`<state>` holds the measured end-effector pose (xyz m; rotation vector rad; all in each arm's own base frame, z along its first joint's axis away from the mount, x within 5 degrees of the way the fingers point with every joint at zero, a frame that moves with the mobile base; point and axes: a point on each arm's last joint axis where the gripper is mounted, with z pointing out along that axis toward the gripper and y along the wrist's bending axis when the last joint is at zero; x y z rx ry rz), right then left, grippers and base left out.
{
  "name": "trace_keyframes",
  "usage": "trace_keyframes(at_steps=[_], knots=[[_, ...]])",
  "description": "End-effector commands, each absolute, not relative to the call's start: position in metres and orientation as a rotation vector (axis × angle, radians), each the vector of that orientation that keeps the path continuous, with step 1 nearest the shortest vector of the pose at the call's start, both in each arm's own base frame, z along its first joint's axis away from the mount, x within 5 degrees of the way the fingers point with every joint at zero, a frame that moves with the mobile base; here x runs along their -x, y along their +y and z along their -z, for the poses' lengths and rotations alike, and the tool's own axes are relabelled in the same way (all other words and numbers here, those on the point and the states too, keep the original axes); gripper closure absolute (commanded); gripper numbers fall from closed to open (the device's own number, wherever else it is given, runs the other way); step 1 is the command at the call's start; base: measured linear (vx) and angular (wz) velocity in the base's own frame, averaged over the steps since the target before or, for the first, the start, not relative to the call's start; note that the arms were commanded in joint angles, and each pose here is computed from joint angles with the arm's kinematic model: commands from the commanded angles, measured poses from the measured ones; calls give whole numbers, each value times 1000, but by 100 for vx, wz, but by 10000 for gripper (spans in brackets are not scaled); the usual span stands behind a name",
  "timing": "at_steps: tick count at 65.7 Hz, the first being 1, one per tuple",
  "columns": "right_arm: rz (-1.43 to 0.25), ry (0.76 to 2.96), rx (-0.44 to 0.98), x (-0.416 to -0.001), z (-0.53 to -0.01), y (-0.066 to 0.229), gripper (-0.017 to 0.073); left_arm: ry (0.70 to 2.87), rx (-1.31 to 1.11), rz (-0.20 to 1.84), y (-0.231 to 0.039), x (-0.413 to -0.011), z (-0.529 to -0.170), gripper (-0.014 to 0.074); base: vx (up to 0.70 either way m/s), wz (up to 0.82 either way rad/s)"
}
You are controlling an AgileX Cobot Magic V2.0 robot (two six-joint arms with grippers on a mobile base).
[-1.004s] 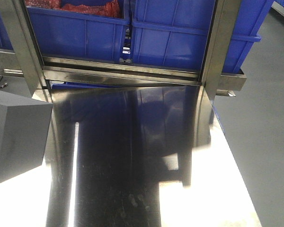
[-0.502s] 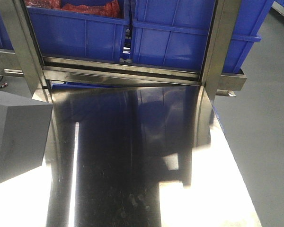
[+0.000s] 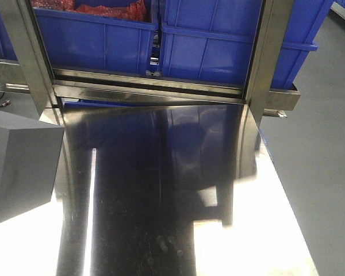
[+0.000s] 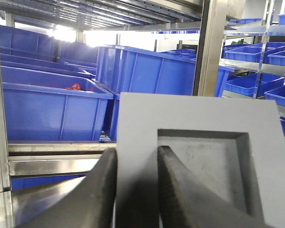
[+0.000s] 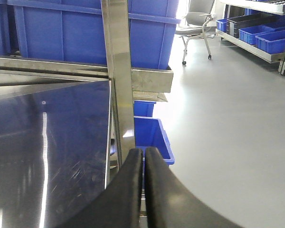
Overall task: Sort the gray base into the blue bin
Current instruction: 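Hold the gray block raised in the left gripper, then drive the base away from the table, turning into the bin aisle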
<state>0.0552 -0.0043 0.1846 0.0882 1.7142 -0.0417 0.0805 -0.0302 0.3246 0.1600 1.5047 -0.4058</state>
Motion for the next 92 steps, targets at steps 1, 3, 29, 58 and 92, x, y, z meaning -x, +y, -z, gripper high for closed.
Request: trace_keyframes(at_steps=[1, 3, 29, 58, 92], knots=[[64, 1641, -79, -56, -191, -5, 564, 1375, -119, 441, -29, -78, -344, 600, 0, 0], [64, 1641, -79, -56, -191, -5, 564, 1375, -119, 441, -29, -78, -344, 600, 0, 0], [64, 1641, -79, -56, -191, -5, 564, 1375, -119, 441, -29, -78, -344, 600, 0, -1], [64, 1641, -79, -56, -191, -5, 564, 1375, -119, 441, -29, -78, -344, 600, -6, -27], [64, 1641, -79, -56, -191, -5, 564, 1375, -119, 441, -29, -78, -344, 600, -9, -55]])
